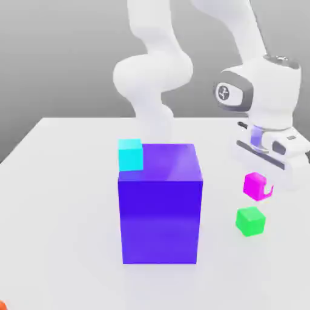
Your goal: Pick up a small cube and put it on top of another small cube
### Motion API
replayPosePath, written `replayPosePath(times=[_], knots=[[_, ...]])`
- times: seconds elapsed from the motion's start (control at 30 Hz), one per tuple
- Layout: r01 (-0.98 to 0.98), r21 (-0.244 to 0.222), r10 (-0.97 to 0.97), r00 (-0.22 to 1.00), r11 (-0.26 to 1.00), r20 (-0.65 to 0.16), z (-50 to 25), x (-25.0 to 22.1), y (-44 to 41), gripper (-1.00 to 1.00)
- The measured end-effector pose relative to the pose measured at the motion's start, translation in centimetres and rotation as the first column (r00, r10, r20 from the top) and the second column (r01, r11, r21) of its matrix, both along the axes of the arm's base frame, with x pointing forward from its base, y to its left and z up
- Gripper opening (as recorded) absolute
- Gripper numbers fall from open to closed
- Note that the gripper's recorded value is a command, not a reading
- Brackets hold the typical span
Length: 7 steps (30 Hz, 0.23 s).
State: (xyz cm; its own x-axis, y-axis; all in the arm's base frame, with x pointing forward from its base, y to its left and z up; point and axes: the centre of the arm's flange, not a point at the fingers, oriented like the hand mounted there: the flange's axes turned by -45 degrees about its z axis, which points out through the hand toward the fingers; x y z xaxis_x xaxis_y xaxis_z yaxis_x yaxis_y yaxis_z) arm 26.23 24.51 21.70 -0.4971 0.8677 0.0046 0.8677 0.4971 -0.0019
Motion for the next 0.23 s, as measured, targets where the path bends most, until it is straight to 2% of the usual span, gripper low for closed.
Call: replayPosePath(times=[0.1, 0.13, 0.23], knots=[[0.0, -0.002, 0.0, 1.0, 1.0, 0.001, -2.6, -0.1, -0.1, -1.0], [0.002, -0.003, -0.002, 1.0, 1.0, 0.002, -3.4, -0.1, -0.2, 1.0], [0.002, -0.003, -0.002, 1.0, 1.0, 0.002, -3.4, -0.1, -0.2, 1.0]])
